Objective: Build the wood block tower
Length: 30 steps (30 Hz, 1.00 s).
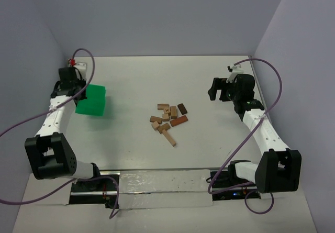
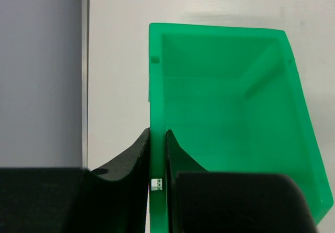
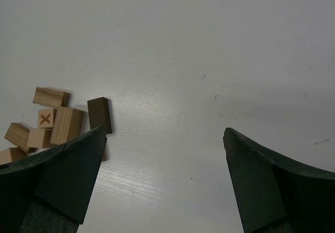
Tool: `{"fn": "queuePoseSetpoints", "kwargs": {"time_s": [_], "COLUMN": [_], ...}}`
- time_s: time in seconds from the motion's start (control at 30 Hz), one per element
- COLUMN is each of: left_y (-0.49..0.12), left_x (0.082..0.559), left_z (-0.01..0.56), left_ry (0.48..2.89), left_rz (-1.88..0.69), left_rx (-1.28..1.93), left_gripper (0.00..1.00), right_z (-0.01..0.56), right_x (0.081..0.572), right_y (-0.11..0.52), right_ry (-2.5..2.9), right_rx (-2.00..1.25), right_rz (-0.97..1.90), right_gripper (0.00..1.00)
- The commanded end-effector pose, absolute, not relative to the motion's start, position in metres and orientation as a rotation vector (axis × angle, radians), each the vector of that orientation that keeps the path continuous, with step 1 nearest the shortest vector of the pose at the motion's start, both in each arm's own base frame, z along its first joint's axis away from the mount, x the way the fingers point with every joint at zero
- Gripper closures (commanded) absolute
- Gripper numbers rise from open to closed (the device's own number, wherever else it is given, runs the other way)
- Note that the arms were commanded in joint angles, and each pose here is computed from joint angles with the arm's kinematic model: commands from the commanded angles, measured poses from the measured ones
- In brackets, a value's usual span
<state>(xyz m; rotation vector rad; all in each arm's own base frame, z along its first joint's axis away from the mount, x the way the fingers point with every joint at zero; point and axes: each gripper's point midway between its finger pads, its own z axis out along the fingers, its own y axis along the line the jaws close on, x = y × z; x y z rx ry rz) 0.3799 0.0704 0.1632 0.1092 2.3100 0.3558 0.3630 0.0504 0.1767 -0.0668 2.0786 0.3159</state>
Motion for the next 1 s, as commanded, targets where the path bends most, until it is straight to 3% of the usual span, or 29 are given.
{"fn": "queuePoseSetpoints", "kwargs": {"time_s": [0.0, 0.43, 0.97], "left_y": [0.092, 0.189, 0.204], "left_x": [0.404, 0.457, 0.47], "left_z": [0.178, 0.136, 0.09], "left_ry": [2.186, 2.218, 2.311], "left_rz": [0.153, 0.108, 0.121], "left_rx": [0.089, -0.027, 0.011], "left_gripper": [1.0, 1.0, 1.0], "right_z": [0.191, 0.182, 0.174], "right_x": [0.373, 0.377, 0.377], "right_y": [0.051, 0.051, 0.055], "right_ry": [2.044, 2.073, 2.094], "right_rx": [-0.075, -0.069, -0.109], "right_rz": [0.326, 0.324, 0.343], "right_gripper": [0.0, 0.0, 0.0]}}
